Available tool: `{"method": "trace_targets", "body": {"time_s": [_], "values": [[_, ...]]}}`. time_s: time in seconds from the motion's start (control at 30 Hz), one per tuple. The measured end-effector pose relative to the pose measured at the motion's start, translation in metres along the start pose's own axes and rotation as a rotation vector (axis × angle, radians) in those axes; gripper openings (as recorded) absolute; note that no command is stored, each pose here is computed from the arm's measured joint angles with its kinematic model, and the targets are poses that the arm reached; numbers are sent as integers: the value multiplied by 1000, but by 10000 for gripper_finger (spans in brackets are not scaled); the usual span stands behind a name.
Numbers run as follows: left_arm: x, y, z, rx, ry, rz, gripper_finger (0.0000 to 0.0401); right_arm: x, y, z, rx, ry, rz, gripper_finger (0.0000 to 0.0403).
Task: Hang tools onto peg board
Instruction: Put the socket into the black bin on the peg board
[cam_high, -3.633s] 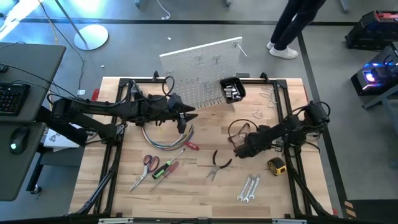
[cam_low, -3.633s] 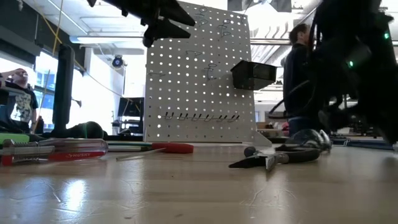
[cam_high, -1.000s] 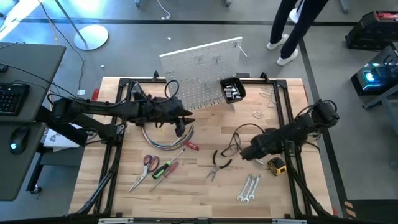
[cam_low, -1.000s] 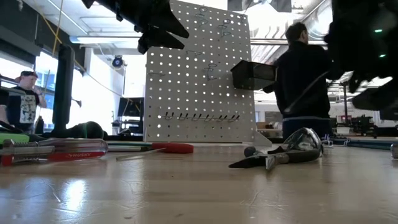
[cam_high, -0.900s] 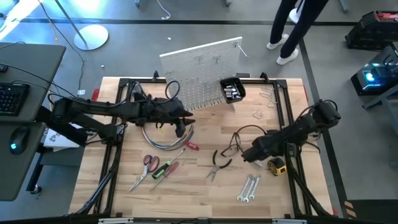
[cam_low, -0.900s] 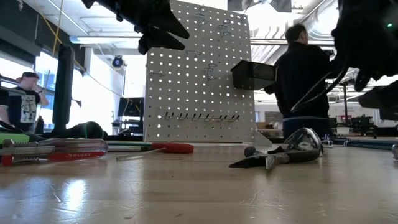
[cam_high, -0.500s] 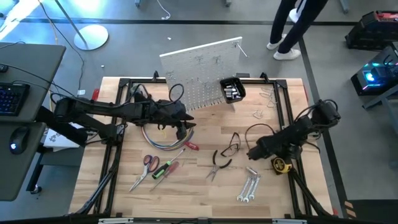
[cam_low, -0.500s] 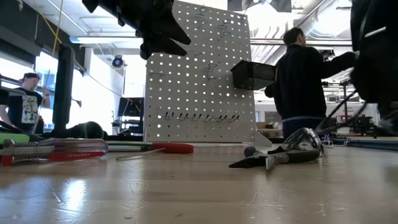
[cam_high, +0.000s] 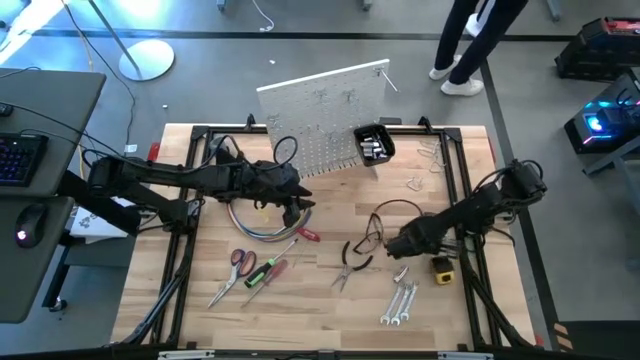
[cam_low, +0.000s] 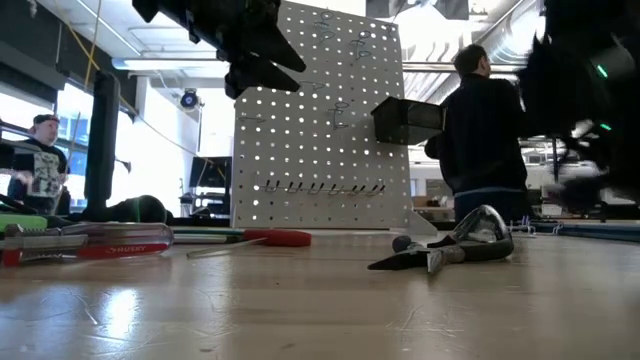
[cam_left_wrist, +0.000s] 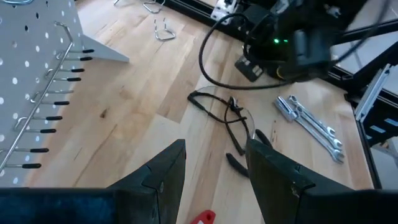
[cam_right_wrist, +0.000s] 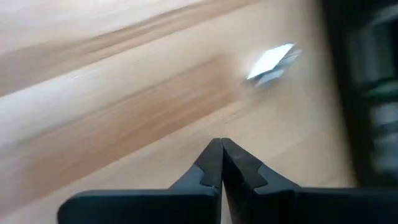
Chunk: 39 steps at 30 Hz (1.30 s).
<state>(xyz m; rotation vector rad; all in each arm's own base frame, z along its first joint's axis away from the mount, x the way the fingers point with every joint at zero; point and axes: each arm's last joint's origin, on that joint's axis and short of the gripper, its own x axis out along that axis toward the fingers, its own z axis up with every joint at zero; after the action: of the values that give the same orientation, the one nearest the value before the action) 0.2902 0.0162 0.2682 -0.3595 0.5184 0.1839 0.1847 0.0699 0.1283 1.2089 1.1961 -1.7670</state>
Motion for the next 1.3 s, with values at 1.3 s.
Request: {"method": "trace_targets", "body": {"time_s": [1.3], "values": [[0, 5, 7, 6, -68, 48, 163, 37, -22, 25, 35, -140, -266, 0]]}}
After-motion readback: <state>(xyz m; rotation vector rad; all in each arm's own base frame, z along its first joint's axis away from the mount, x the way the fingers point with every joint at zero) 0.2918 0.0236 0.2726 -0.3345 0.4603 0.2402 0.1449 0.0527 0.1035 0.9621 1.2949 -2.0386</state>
